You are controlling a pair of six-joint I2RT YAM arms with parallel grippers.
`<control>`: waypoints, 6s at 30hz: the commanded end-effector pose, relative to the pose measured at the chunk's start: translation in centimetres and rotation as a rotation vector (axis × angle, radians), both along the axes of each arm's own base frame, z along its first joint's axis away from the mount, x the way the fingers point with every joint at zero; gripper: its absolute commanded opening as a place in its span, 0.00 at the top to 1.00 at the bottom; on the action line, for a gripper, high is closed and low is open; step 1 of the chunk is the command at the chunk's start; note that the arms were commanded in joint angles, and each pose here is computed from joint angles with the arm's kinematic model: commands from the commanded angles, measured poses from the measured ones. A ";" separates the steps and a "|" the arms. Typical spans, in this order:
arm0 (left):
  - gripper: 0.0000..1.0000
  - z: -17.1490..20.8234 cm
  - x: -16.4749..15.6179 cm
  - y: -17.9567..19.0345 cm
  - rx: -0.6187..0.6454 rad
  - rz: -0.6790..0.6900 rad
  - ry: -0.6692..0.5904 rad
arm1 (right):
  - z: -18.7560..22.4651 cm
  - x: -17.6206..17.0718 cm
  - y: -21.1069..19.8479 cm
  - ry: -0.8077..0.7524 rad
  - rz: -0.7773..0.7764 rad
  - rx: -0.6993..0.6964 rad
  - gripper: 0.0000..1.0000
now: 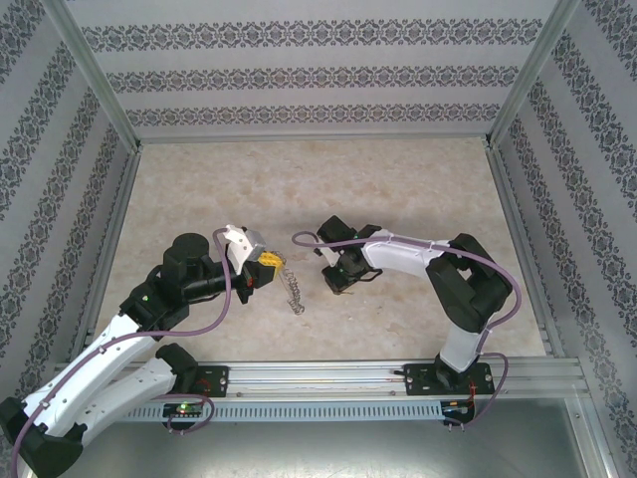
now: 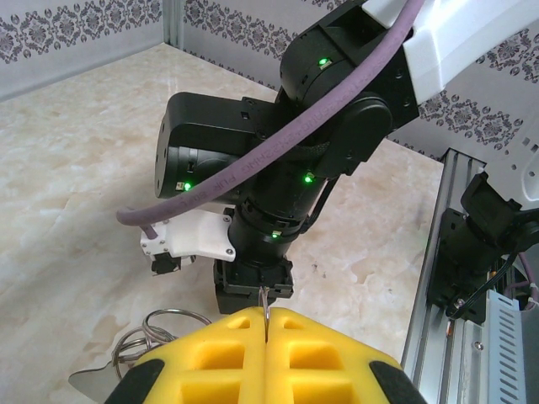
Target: Put the keys on the keyring
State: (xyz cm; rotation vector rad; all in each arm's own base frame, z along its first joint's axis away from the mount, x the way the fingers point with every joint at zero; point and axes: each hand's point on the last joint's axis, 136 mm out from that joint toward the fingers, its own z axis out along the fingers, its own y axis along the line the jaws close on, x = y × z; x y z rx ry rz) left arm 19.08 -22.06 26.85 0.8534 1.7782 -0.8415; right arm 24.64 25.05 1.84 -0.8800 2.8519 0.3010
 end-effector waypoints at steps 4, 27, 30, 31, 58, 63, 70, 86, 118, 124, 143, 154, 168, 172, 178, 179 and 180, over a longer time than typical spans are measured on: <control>1.00 1.2 0.3 0.4 -0.009 0.013 -0.052 | 0.5 0.0 -0.1 0.016 0.021 -0.002 0.88; 1.00 3.0 -1.6 -0.3 -0.017 -0.104 -0.097 | 19.5 -5.0 3.9 -0.548 0.365 0.733 1.00; 1.00 4.6 -3.3 -0.6 -0.050 -0.196 -0.148 | 24.8 -6.4 3.7 -0.722 0.418 0.902 1.00; 1.00 5.1 -3.9 -0.7 -0.061 -0.225 -0.167 | 26.3 -6.8 3.5 -0.770 0.434 0.947 1.00; 1.00 6.2 -6.2 -1.6 -0.092 -0.396 -0.294 | 33.0 -11.9 6.2 -0.978 0.678 1.332 1.00; 1.00 6.1 -6.0 -1.6 -0.090 -0.389 -0.301 | 33.2 -11.7 6.5 -0.994 0.644 1.341 1.00; 1.00 6.1 -5.9 -1.6 -0.085 -0.385 -0.306 | 33.3 -12.3 7.2 -0.948 0.667 1.394 1.00; 1.00 6.0 -5.7 -1.4 -0.073 -0.371 -0.313 | 32.9 -13.8 7.8 -0.899 0.724 1.397 1.00; 1.00 6.0 -6.0 -1.4 -0.070 -0.380 -0.313 | 33.7 -13.3 7.9 -0.976 0.713 1.402 1.00; 1.00 6.0 -6.0 -1.3 -0.070 -0.380 -0.314 | 33.7 -13.1 7.9 -0.990 0.703 1.395 1.00; 1.00 6.0 -6.0 -1.3 -0.067 -0.379 -0.314 | 33.4 -12.9 8.4 -0.980 0.708 1.389 1.00; 1.00 6.0 -6.0 -1.2 -0.065 -0.377 -0.318 | 33.3 -13.2 8.5 -0.963 0.728 1.398 1.00; 1.00 6.0 -6.0 -1.2 -0.063 -0.376 -0.318 | 33.9 -13.7 8.0 -0.978 0.746 1.400 1.00; 1.00 6.1 -6.0 -1.2 -0.064 -0.377 -0.320 | 33.8 -13.6 8.2 -0.969 0.748 1.402 1.00; 1.00 6.1 -6.0 -1.2 -0.061 -0.377 -0.321 | 33.5 -13.4 8.4 -0.966 0.747 1.387 1.00; 1.00 6.0 -6.0 -1.2 -0.059 -0.376 -0.320 | 33.4 -13.3 8.4 -0.965 0.747 1.386 1.00; 1.00 6.1 -6.1 -1.2 -0.060 -0.377 -0.322 | 33.4 -13.3 8.5 -0.962 0.750 1.386 1.00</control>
